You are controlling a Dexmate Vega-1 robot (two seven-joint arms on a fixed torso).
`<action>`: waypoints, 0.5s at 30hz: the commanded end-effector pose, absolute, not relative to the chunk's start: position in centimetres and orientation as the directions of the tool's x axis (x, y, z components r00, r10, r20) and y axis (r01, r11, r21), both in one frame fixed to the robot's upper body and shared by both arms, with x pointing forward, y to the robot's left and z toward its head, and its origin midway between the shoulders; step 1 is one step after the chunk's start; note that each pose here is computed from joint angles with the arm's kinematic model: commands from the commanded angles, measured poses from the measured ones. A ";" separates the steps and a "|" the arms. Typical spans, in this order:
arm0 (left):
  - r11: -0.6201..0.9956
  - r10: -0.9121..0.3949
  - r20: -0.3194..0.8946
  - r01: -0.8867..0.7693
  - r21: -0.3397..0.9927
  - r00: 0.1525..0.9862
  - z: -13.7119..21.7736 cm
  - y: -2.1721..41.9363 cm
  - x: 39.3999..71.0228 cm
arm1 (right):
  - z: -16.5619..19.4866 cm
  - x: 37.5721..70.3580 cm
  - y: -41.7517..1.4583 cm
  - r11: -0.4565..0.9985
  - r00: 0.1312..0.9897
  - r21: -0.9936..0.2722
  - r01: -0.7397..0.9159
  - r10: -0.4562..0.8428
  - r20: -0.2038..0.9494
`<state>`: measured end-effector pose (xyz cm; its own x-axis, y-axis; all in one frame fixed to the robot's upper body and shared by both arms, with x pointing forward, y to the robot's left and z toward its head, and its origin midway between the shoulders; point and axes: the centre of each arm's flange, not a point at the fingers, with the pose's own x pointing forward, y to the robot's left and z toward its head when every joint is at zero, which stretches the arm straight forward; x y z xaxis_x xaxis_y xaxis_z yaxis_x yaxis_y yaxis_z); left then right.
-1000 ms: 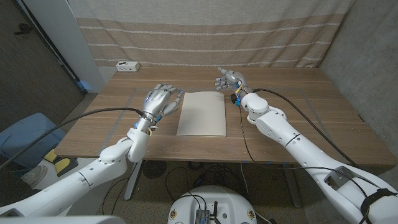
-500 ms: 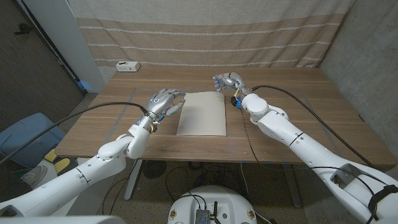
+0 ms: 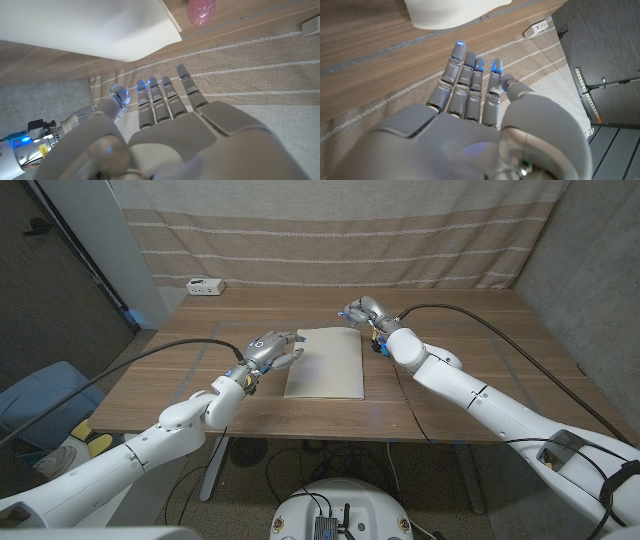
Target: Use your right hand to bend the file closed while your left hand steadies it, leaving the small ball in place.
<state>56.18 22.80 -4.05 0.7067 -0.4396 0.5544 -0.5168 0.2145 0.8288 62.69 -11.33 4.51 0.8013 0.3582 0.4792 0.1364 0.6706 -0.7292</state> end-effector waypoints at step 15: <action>0.210 -0.461 0.475 -0.427 0.879 0.750 -4.5 22.1 57.5 | 3.6 65.3 -10.7 0.230 0.832 -0.900 0.371 0.348 0.432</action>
<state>56.99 22.34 -4.41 0.7413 -0.4535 0.4948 -0.4513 0.2089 0.8676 64.03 -10.70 4.01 0.8116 0.3699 0.4523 0.2923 0.4132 -0.8624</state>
